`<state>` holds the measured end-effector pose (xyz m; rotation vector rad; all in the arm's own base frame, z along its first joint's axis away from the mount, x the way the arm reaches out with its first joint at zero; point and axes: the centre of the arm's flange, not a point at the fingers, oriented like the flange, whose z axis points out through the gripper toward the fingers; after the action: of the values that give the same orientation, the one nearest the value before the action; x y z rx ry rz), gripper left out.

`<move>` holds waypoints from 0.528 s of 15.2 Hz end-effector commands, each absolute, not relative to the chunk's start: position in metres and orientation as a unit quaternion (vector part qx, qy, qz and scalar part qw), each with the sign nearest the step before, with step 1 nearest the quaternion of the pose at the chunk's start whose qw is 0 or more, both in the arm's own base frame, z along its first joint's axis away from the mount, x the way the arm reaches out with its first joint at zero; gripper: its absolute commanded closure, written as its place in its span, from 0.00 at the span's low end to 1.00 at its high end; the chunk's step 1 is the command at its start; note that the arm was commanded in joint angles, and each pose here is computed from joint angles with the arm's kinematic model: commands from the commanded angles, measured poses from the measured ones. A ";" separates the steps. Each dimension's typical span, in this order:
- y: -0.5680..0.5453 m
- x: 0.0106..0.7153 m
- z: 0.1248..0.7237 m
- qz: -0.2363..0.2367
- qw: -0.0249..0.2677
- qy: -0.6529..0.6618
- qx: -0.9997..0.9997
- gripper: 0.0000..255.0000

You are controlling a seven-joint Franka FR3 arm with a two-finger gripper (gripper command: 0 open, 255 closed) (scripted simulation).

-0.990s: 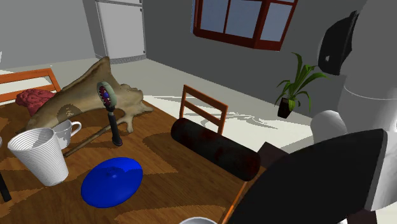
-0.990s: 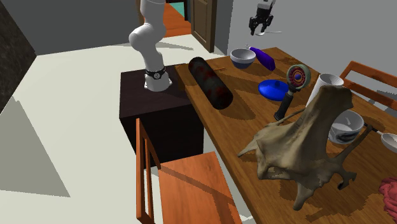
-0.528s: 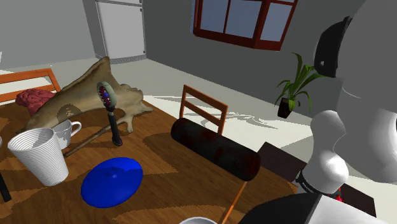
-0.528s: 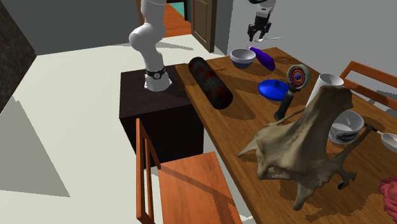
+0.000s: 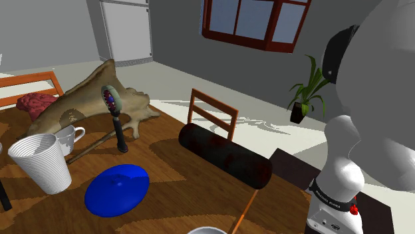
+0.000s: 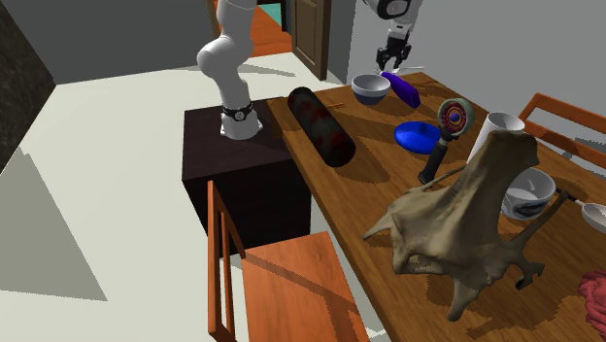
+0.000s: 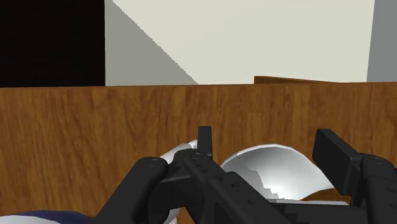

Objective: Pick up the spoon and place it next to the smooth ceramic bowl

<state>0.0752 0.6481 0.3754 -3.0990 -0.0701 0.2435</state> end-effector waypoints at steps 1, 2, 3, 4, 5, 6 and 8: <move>0.648 0.075 0.364 0.078 0.016 -0.023 -0.997 1.00; 0.648 0.075 0.359 0.078 0.016 -0.023 -0.997 1.00; 0.648 0.075 0.354 0.078 0.016 -0.023 -0.997 1.00; 0.648 0.075 0.345 0.078 0.016 -0.023 -0.997 1.00; 0.648 0.075 0.345 0.078 0.016 -0.023 -0.997 1.00; 0.648 0.075 0.345 0.078 0.016 -0.023 -0.997 1.00; 0.648 0.075 0.345 0.078 0.016 -0.023 -0.997 1.00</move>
<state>0.0752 0.6478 0.3455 -3.0989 -0.0703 0.2436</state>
